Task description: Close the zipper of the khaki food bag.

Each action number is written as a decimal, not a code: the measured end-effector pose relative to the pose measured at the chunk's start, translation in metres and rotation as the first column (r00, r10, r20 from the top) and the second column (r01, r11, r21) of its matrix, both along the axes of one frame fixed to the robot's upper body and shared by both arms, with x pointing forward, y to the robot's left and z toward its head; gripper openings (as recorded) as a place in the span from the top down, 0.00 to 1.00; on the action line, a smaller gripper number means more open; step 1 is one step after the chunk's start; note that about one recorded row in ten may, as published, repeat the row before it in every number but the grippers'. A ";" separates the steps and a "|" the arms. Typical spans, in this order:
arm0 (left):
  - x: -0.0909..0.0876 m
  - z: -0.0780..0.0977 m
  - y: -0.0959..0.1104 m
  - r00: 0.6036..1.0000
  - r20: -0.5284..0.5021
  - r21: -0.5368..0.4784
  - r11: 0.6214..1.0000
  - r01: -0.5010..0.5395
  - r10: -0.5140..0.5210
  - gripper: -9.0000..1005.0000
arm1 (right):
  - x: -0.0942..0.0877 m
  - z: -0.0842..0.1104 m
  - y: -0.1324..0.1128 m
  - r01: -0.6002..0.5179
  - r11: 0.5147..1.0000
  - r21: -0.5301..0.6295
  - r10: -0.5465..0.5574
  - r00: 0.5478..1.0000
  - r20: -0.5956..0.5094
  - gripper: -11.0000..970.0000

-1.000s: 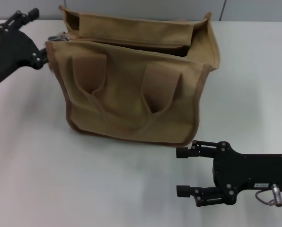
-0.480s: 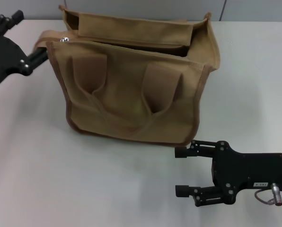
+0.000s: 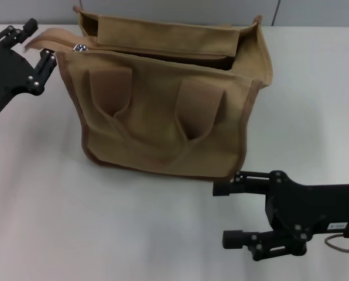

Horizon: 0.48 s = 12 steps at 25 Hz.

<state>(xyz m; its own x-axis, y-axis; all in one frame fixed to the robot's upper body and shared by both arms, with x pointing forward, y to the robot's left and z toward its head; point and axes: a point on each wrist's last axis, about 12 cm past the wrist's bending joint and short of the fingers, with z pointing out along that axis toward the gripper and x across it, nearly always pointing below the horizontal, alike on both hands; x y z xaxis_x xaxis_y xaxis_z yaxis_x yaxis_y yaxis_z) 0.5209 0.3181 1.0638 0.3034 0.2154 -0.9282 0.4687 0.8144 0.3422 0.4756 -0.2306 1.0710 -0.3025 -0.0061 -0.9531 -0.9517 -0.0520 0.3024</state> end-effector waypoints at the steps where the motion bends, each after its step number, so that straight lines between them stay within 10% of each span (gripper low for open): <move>1: 0.000 0.000 -0.001 1.000 0.002 0.002 1.000 0.003 -0.003 0.40 | 0.000 0.002 0.000 -0.004 1.000 0.012 0.004 1.000 -0.003 0.16; 6: 0.000 0.000 -0.002 1.000 0.001 0.002 1.000 0.007 -0.007 0.49 | 0.004 0.008 0.000 0.003 0.999 0.044 -0.002 1.000 -0.026 0.16; 8: -0.001 -0.001 -0.003 1.000 0.003 -0.009 1.000 0.012 -0.012 0.73 | 0.005 0.010 0.000 0.015 0.998 0.058 -0.013 0.999 -0.034 0.16; 12: -0.003 0.003 -0.007 0.999 0.037 -0.069 0.997 0.022 -0.019 0.84 | 0.015 0.023 0.000 0.073 0.986 0.151 -0.058 0.993 -0.102 0.16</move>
<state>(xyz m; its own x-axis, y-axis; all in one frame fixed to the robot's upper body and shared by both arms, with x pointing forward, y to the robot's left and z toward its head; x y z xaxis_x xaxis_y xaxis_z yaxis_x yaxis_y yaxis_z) 0.5177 0.3108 1.0666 0.3407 0.1441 -0.9290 0.4739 0.8271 0.3021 0.4909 -0.2302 1.0935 -0.3881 0.1613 -0.9074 -0.9213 -0.0433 0.3863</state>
